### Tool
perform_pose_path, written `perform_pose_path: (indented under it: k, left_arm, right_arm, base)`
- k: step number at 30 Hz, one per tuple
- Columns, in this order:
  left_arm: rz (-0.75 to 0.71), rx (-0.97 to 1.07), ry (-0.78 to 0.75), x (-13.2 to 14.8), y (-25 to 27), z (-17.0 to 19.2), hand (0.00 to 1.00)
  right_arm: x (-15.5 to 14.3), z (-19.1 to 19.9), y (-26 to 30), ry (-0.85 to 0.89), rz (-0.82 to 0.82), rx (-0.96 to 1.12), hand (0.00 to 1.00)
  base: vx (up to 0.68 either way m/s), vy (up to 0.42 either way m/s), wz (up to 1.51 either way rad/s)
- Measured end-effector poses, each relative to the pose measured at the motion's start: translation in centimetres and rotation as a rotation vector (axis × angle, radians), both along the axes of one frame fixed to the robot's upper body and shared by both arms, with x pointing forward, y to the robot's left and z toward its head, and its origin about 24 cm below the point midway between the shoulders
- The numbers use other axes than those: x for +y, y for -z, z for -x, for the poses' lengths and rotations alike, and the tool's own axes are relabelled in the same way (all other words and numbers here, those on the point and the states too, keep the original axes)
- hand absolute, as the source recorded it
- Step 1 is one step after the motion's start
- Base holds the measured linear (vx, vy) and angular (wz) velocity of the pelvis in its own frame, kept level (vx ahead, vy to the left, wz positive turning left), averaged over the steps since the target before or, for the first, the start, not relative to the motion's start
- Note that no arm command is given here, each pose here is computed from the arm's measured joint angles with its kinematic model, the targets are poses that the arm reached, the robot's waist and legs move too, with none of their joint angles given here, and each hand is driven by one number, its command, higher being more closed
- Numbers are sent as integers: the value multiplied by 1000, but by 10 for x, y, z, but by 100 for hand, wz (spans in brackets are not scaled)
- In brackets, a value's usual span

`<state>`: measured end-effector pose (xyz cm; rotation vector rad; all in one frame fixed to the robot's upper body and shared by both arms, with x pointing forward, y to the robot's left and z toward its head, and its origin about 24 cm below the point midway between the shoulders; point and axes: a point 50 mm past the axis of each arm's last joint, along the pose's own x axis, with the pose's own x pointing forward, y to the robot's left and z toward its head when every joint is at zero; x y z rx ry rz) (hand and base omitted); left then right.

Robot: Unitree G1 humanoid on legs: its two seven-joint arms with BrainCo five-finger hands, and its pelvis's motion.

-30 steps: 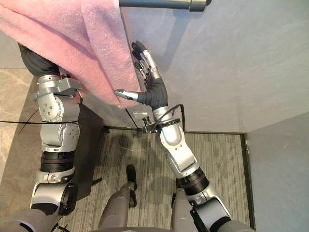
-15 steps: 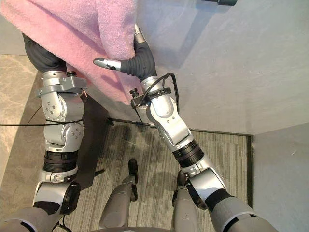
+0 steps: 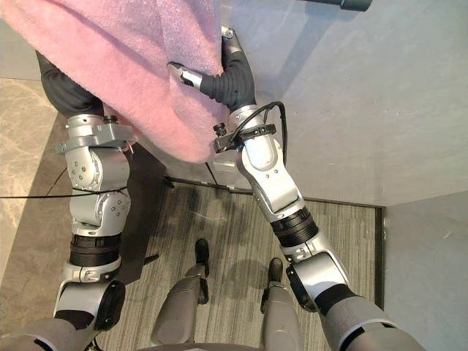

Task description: Organize washtable

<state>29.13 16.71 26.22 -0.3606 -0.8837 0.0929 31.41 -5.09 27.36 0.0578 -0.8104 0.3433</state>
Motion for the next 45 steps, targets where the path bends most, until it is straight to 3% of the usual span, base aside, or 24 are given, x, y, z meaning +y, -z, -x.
perform_pose_path:
  k: [6,12,20,31,45]
  left_arm:
    - [6,17,-16,5,5,0,100]
    - [26,14,-55,16,7,4,100]
    - [-14,-5,-36,13,9,11,100]
    - [-1,8,-40,13,13,11,100]
    - [114,41,-144,36,25,17,100]
  right_arm:
    - [-19,-1,-2,59,-33,-14,100]
    - [-69,3,0,206,-98,-37,100]
    - [-82,18,7,232,-122,-73,100]
    - [-79,21,17,203,-112,-55,100]
    - [-37,23,34,1,-139,24,100]
  base:
    - [-2,2,2]
    - [-3,1,1]
    - [51,-17,-7]
    - [27,-15,-3]
    - [26,-11,-6]
